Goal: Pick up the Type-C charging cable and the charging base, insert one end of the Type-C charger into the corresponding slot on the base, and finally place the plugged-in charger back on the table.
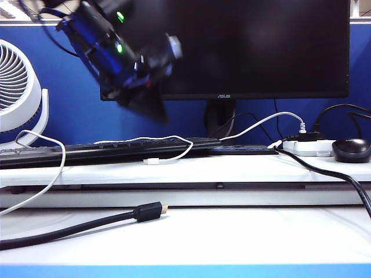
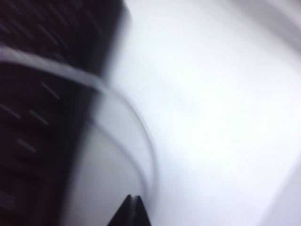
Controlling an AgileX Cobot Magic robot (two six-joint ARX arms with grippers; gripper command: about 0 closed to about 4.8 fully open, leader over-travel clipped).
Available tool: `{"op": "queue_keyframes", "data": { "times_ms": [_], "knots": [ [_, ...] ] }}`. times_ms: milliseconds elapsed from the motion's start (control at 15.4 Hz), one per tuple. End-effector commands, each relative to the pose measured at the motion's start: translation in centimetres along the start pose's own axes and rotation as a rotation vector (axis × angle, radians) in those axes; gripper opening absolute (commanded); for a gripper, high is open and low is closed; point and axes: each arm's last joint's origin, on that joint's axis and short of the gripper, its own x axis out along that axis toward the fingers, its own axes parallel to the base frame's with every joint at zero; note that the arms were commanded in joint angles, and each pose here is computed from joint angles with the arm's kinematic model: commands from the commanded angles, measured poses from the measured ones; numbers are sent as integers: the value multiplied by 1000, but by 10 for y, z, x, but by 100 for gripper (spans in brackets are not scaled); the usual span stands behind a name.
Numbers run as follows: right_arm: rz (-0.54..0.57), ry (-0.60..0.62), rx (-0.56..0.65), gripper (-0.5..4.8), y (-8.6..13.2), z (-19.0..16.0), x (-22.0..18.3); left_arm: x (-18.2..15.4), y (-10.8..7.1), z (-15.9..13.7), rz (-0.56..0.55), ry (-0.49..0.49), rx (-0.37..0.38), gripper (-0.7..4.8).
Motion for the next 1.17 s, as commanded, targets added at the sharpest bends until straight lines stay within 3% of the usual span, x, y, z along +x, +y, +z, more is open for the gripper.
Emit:
{"op": "queue_keyframes", "data": {
  "times_ms": [65,261,391,717,912,1173],
  "knots": [
    [-7,-23,-7,-5,0,3,-3,2,-3,-11,-15,138,70,-3],
    [-1,-15,-4,-5,0,2,-3,2,-4,-11,-23,140,126,20],
    [12,6,4,-5,1,0,-3,-2,-9,-8,-34,180,219,187],
    [20,17,9,-5,2,-1,-3,-8,-18,8,33,206,376,178],
    [20,17,9,-5,2,-1,-3,6,-19,-3,-27,288,414,175],
    [20,17,9,-5,2,-1,-3,20,-19,-9,-48,320,430,175]
  ]
}}
